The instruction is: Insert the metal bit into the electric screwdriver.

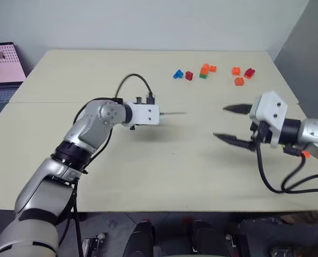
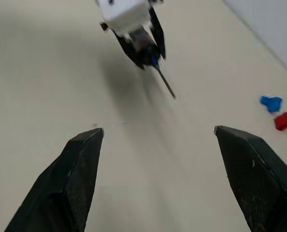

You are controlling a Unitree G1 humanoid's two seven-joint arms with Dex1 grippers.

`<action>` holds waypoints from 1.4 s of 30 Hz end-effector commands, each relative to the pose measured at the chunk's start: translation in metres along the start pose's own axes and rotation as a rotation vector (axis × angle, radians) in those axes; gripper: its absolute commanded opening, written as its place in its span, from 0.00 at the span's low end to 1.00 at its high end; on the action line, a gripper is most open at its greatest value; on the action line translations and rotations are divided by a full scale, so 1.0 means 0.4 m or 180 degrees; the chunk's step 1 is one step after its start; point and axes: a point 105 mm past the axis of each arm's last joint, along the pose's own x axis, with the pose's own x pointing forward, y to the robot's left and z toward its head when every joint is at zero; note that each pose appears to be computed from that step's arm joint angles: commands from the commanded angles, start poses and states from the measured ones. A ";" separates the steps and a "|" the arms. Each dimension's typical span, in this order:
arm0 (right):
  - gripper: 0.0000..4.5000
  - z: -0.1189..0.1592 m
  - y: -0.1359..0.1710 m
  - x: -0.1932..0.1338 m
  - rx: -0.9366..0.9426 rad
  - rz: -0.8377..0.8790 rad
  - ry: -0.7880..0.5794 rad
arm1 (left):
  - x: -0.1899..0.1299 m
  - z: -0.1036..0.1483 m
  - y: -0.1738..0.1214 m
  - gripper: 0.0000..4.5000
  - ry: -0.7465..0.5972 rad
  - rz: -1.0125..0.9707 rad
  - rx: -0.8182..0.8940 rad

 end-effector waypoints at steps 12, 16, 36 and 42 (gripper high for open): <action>0.86 -0.003 0.010 0.012 -0.0057 0.0010 -0.0010 | 0.095 0.051 -0.031 0.58 -0.0187 -0.0492 0.0041; 0.86 -0.006 0.006 0.016 -0.0052 -0.0029 -0.0016 | 0.082 0.068 -0.002 0.78 -0.0351 -0.0362 -0.0183; 0.86 -0.074 -0.017 -0.004 0.0085 -0.0107 0.0140 | -0.318 -0.070 -0.048 0.99 -0.0723 0.0036 -0.2169; 0.86 -0.083 -0.012 0.002 0.0074 0.0028 0.0141 | -0.343 -0.082 -0.108 0.99 -0.0608 -0.0067 -0.2343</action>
